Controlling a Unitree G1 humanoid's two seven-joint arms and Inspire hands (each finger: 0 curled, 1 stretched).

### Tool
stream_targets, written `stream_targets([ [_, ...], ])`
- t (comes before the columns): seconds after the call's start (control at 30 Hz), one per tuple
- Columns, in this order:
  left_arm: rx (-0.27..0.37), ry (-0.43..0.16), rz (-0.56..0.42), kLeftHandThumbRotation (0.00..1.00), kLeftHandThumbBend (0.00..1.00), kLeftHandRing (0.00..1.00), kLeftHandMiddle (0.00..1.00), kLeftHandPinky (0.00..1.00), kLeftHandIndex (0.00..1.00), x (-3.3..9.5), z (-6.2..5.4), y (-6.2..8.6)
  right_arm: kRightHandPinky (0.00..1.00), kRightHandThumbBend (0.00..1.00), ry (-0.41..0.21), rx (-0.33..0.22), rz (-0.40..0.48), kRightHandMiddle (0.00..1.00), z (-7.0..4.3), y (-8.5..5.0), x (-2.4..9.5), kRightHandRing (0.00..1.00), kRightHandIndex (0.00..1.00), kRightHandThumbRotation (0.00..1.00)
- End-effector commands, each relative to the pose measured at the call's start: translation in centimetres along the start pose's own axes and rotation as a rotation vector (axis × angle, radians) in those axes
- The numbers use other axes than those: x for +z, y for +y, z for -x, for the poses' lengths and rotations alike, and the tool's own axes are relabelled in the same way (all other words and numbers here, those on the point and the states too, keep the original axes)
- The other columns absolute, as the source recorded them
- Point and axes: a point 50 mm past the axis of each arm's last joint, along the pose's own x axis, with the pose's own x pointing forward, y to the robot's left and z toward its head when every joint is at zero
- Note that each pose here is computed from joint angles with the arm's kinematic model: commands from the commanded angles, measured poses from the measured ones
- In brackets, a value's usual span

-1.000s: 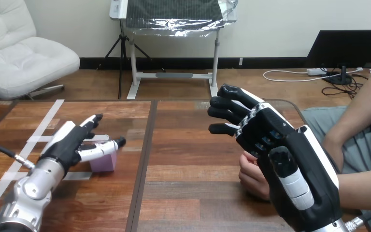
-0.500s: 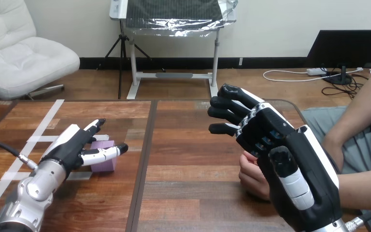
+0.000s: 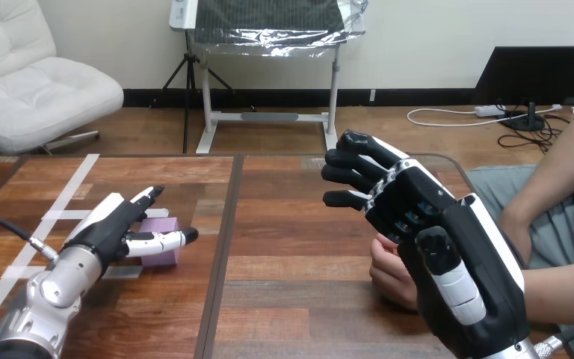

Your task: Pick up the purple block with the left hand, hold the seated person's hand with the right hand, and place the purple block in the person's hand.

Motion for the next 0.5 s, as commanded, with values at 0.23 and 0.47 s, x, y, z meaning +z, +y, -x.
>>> stream_targets([
  [0.23, 0.040, -0.050, -0.051, 0.37, 0.72, 0.94, 0.97, 0.83, 0.96, 2.88, -0.94, 2.70, 0.75, 0.92, -0.108, 0.018, 0.021, 0.83, -1.36, -0.09, 1.53, 0.82, 0.84, 0.76],
  [0.47, 0.037, -0.037, -0.068, 0.30, 0.72, 0.92, 0.95, 0.82, 0.93, 2.90, -1.04, 2.62, 0.76, 0.91, -0.106, 0.020, 0.014, 0.83, -1.33, -0.10, 1.54, 0.83, 0.84, 0.76],
])
